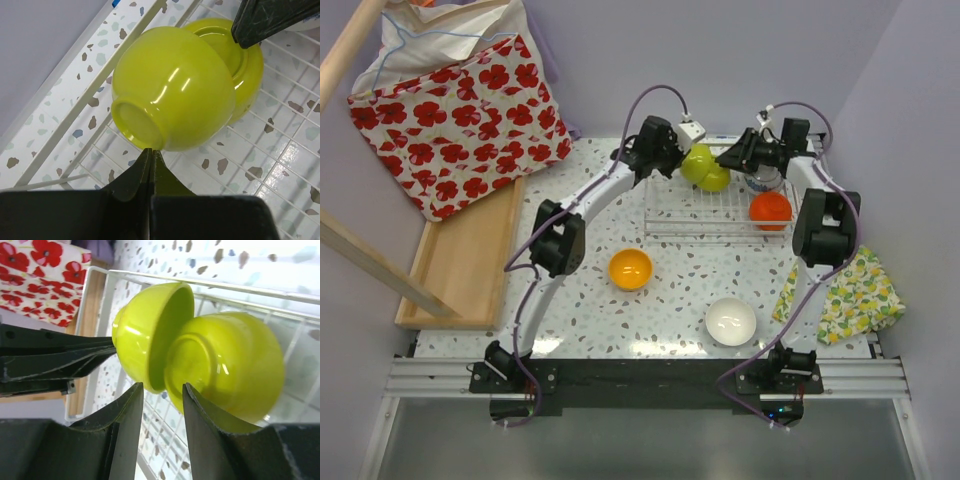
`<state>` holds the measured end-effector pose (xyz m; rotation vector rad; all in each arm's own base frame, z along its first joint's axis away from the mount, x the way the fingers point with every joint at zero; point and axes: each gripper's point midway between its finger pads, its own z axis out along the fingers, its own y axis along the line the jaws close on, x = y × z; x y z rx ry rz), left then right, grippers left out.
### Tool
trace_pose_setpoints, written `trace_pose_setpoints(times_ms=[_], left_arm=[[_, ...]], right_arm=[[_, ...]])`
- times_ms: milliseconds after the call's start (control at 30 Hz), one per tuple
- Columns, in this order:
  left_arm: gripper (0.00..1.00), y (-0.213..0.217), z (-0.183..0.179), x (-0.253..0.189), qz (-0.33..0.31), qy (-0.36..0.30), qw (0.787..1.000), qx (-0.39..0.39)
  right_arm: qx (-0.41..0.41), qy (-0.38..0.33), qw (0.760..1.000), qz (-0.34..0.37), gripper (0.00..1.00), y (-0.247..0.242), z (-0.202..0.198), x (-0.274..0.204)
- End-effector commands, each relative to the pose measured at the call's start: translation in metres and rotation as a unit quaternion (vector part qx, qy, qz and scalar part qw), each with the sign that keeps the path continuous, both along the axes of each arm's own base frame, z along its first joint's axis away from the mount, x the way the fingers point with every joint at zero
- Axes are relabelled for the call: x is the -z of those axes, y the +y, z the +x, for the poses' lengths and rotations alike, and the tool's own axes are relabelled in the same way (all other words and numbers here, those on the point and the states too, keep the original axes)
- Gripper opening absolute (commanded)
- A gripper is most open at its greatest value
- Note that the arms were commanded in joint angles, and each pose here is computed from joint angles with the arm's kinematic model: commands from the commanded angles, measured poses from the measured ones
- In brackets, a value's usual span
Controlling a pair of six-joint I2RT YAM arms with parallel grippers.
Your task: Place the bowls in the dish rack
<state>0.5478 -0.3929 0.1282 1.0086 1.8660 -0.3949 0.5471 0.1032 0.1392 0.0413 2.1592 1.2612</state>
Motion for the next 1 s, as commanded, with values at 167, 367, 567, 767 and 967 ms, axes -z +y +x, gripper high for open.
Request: trace_pose_setpoints(times_ms=[167,367,567,767,967], left_arm=[[0.00,-0.027,0.006,-0.024,-0.047,-0.030,0.998,0.013],[0.00,-0.045,0.007,-0.027,-0.057,-0.048,0.997,0.013],[0.00,-0.067,0.005,-0.024,-0.068,-0.063,0.996,0.013],[0.00,-0.075,0.002,-0.033,-0.085,-0.066,0.994,0.014],[0.00,-0.071,0.007,-0.051,-0.090,-0.081,0.993,0.001]], right_arm=[[0.021,-0.094,0.993,-0.067,0.42,-0.014,-0.007,-0.069],[0.021,-0.108,0.991,-0.080,0.42,-0.014,-0.023,-0.086],[0.017,-0.114,0.988,-0.104,0.42,-0.016,-0.047,-0.094],[0.021,-0.123,0.984,-0.124,0.42,-0.020,-0.062,-0.099],[0.023,-0.120,0.983,-0.138,0.43,-0.026,-0.069,-0.094]])
